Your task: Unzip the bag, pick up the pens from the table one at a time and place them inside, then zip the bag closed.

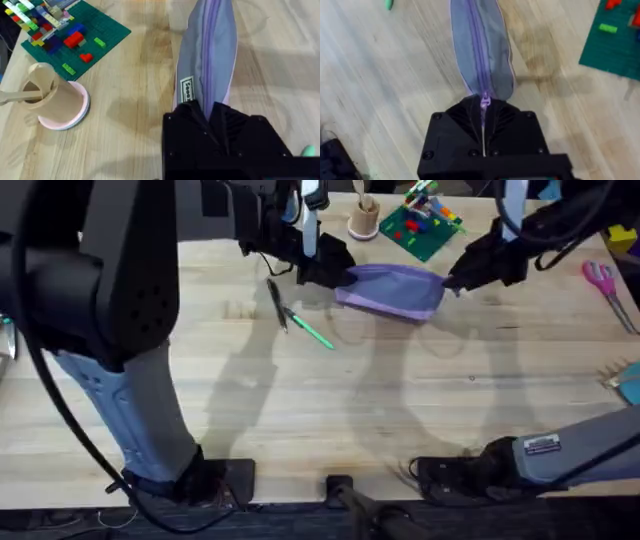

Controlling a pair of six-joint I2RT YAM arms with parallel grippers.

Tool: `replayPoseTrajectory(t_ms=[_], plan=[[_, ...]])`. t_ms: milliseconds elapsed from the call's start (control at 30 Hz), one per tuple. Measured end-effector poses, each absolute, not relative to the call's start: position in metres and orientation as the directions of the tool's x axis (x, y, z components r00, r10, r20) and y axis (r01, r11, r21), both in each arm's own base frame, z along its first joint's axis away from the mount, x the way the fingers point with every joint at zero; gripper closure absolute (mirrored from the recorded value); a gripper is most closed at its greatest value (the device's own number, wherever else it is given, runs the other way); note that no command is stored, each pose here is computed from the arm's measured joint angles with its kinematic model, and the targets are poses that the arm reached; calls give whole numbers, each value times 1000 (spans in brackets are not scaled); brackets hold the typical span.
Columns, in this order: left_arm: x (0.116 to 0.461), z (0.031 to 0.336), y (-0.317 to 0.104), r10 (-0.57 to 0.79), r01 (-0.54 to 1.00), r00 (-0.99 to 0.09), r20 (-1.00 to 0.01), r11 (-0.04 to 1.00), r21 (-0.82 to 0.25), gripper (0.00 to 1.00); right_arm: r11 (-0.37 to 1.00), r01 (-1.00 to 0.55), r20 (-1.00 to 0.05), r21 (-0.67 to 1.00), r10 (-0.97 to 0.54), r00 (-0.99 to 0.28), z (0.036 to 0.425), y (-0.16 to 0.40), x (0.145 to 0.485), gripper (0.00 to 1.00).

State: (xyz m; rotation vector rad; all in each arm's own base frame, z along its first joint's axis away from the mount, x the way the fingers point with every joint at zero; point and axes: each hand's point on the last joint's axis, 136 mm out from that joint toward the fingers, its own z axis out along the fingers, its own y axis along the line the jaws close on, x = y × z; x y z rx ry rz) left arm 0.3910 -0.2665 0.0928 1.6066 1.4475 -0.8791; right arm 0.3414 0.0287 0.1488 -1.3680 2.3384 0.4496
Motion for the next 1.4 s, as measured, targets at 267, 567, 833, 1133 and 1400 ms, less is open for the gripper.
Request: replayPoseTrajectory(t_ms=[267, 567, 833, 1133, 1400], plan=[[395, 92, -261, 458, 994, 104, -883, -26, 104, 959, 405, -914, -482, 10, -799, -359, 149, 51, 352, 972], [398, 90, -257, 471, 994, 100, -877, -12, 107, 958, 368, -927, -481, -69, -827, -293, 149, 78, 369, 972], [404, 89, -250, 480, 994, 93, -872, 8, 111, 958, 350, -932, -467, -90, -842, -271, 142, 95, 377, 971], [404, 89, -250, 478, 993, 97, -873, 9, 115, 958, 373, -924, -462, -84, -836, -295, 141, 98, 379, 971], [407, 88, -248, 485, 993, 98, -869, 16, 121, 959, 348, -930, -466, -116, -846, -259, 140, 116, 384, 970]])
